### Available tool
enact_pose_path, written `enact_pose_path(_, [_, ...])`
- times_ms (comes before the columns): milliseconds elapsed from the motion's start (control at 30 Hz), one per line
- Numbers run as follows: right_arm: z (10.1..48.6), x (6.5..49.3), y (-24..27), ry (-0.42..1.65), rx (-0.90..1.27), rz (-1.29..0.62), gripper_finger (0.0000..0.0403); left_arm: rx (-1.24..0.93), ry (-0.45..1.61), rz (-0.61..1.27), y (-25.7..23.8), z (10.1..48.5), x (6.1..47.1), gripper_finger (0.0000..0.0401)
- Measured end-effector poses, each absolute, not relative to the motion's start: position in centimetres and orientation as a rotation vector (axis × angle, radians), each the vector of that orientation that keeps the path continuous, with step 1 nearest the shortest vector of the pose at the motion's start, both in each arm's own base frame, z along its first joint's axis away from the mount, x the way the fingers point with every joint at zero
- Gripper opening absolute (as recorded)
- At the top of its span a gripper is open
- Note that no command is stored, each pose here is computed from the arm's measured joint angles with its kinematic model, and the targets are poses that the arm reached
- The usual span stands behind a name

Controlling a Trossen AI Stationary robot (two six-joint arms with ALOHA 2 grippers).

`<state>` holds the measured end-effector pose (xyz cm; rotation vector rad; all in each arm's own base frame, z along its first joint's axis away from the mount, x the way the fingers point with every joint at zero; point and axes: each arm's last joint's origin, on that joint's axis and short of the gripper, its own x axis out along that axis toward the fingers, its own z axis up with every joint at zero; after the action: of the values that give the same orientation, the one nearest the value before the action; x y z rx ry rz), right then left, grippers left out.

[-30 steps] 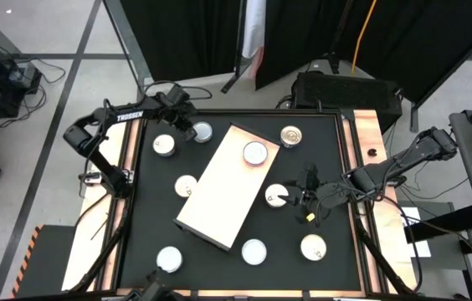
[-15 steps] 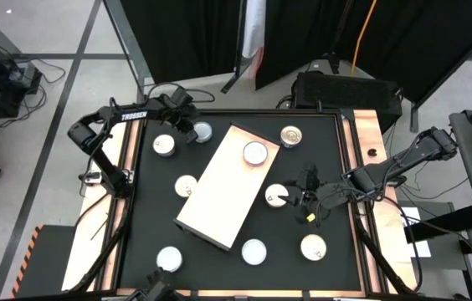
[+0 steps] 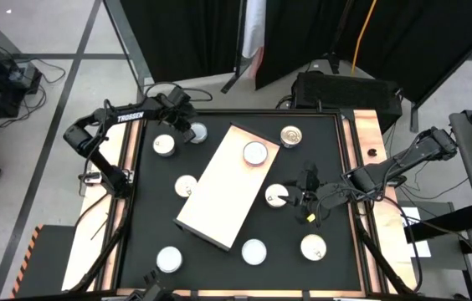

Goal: Stack canned seafood by type on shelf
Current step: Put the green tuna can on the shelf

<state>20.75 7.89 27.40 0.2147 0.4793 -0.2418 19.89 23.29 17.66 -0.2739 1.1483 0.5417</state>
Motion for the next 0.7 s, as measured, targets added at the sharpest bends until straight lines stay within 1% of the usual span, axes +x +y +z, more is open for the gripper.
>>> enact_pose_path(700, [27.39, 20.75, 7.88, 0.480, 0.215, -0.242, 0.0210, -0.308, 1.209, 0.529, 22.64, 17.08, 19.44, 0.0075])
